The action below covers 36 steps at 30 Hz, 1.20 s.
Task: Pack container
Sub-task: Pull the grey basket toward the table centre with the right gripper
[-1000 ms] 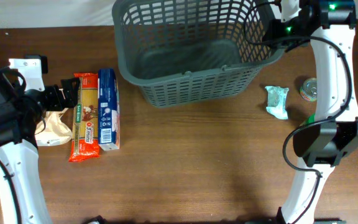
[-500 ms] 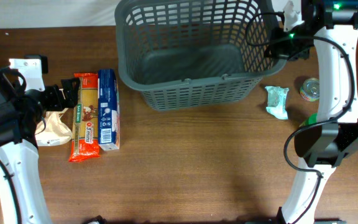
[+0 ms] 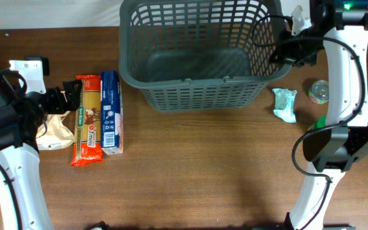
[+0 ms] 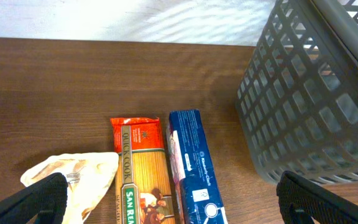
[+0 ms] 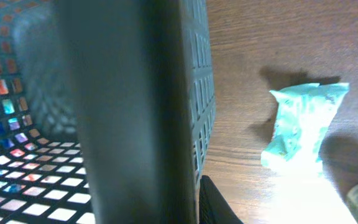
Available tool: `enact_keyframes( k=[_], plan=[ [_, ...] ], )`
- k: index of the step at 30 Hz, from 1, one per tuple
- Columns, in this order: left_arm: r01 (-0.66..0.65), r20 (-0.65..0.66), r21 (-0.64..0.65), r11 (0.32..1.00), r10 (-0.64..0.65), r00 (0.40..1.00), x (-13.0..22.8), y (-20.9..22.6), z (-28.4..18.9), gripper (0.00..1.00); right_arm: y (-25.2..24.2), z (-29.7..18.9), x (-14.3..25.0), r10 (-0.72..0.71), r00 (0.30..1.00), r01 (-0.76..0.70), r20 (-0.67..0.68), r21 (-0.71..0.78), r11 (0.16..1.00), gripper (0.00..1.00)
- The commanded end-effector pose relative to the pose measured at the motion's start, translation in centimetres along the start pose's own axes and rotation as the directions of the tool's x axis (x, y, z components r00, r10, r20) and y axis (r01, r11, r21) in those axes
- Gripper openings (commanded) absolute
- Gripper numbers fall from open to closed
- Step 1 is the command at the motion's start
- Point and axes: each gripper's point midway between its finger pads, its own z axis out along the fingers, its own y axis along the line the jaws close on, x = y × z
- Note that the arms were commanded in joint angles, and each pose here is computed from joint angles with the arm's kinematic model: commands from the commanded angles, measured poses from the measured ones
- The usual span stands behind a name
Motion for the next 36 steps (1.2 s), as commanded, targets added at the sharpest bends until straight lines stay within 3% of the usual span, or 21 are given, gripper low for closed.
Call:
enact_keyframes(
  k=[1, 14, 21, 36],
  plan=[
    [-0.018, 0.014, 0.01, 1.0, 0.018, 1.0, -0.6, 0.0, -0.2, 0.99, -0.6, 1.3, 0.8, 0.106, 0.993, -0.103, -0.044, 0.055, 0.993, 0.12],
    [-0.018, 0.014, 0.01, 1.0, 0.018, 1.0, -0.6, 0.0, -0.2, 0.99, -0.7, 1.3, 0.7, 0.137, 0.99, -0.135, -0.036, 0.065, 0.989, 0.13],
    [-0.018, 0.014, 0.01, 1.0, 0.018, 1.0, -0.6, 0.0, -0.2, 0.99, -2.2, 1.1, 0.5, 0.136, 0.991, -0.133, -0.015, 0.144, 0.981, 0.12],
    [-0.018, 0.014, 0.01, 1.0, 0.018, 1.0, -0.5, 0.0, -0.2, 0.99, -2.9, 1.0, -0.6, 0.04, 0.999, -0.043, 0.021, 0.179, 0.983, 0.12]
  ],
)
